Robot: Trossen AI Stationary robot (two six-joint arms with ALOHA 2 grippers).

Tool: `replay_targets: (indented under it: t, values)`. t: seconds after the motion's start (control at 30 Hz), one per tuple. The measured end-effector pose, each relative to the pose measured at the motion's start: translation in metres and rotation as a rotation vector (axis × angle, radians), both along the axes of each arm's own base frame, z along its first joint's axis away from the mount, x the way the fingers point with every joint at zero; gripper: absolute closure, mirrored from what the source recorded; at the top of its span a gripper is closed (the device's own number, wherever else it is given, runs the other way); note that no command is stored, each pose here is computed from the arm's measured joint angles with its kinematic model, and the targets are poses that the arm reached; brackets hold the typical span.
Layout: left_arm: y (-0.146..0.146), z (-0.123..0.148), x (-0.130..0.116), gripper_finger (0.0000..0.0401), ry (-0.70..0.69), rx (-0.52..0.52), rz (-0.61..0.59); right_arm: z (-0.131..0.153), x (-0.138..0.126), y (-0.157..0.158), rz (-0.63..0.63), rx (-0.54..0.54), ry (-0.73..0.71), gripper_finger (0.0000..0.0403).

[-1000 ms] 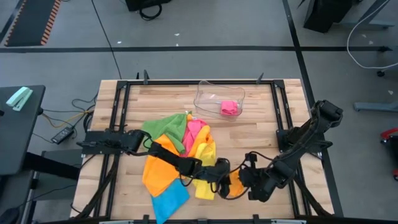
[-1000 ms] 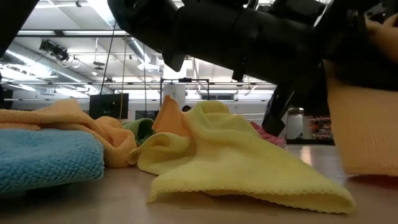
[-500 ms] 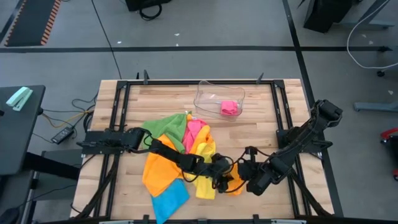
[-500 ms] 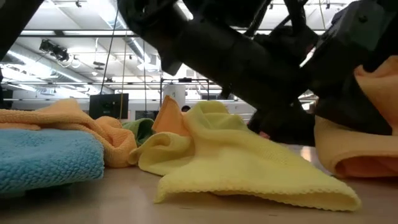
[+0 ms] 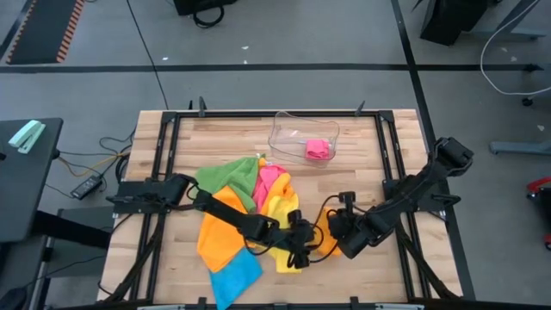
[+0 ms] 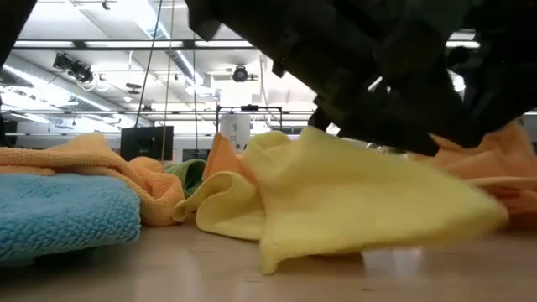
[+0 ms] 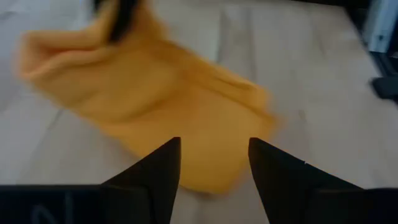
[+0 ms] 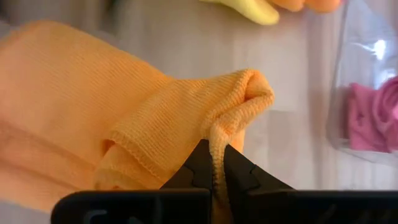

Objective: Fold microfiber towels
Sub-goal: Fold the right orange microfiber cloth

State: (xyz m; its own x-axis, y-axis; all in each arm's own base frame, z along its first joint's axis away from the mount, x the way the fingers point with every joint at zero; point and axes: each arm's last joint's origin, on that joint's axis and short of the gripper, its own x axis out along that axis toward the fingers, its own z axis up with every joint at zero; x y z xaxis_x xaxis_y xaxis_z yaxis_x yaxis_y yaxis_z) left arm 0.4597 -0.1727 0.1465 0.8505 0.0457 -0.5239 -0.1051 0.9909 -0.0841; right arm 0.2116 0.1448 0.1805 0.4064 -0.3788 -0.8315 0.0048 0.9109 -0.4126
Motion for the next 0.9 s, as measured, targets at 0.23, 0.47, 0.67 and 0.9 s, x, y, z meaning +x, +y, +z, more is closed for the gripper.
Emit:
replay_targets:
  t: [0.23,0.47,0.67,0.9]
  values:
    - [-0.011,0.000,-0.004,0.0226,-0.001,0.055,-0.053,-0.006,0.001,-0.011,0.034,-0.103,0.025,0.0390]
    - [-0.003,0.003,0.001,0.0228,-0.029,0.081,-0.043,0.026,0.015,0.001,0.097,-0.029,0.026,0.0390]
    - [-0.003,0.002,0.001,0.0235,-0.037,0.101,-0.033,0.058,0.019,0.014,0.115,0.075,0.038,0.0390]
    - [-0.024,0.024,-0.011,0.0255,-0.086,0.199,-0.043,0.085,0.011,0.026,0.156,0.016,0.027,0.0390]
